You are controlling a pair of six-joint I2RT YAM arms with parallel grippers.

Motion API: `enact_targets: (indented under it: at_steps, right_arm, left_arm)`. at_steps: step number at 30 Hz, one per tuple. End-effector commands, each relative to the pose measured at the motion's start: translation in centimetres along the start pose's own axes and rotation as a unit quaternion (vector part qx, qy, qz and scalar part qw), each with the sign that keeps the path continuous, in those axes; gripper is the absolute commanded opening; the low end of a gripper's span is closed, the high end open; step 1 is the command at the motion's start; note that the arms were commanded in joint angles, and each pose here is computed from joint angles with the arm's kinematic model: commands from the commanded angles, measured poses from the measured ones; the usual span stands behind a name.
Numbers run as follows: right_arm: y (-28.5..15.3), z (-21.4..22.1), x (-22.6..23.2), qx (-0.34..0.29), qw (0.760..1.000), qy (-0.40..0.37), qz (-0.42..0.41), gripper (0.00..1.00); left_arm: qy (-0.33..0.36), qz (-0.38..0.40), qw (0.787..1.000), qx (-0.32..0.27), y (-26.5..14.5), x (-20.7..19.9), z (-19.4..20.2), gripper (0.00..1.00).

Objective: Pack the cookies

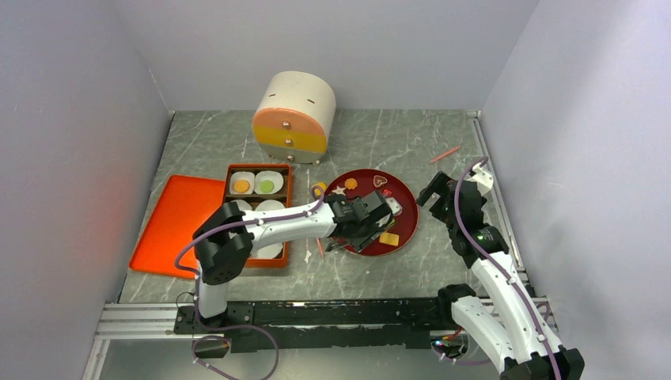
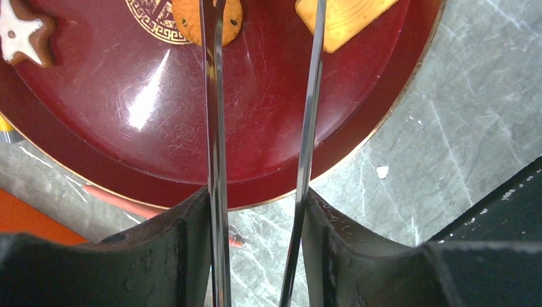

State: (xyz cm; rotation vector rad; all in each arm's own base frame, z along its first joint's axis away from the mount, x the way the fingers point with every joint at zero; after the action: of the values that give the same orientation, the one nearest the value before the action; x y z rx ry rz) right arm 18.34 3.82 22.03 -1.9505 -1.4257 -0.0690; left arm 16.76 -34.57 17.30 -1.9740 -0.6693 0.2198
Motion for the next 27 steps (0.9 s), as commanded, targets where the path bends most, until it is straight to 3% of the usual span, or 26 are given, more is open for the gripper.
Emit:
enact_targets:
  at_steps: [1,22,27]
  right_arm:
    - [-0.4,-0.8,0.1,-0.022,1.000,-0.003,0.002,1.00]
    - [0.2,-0.9,0.6,-0.020,1.000,0.000,-0.003,1.00]
    - [0.2,-1.0,0.6,-0.019,1.000,0.000,-0.002,1.00]
  left_arm:
    - [0.002,-0.005,1.000,-0.016,-0.1,-0.3,-1.1,0.52]
    - [0.049,-0.061,0.997,0.027,0.5,-1.9,-0.5,0.51]
    - [0.052,-0.073,0.995,0.036,0.8,-1.8,-0.5,0.46]
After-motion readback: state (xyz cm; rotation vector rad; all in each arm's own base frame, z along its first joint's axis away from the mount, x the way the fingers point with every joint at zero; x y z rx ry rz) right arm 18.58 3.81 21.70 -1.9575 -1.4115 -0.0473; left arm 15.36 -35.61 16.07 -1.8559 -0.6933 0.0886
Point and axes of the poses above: each gripper's point midway between its finger pads, its own y axis out along the fingers, its own x axis along the line the jaws close on, z = x × y, the point moved 10 cm from there along -y, back along the fingers, and after that the axes turned 5 degrees about y, right-handed, at the moved point
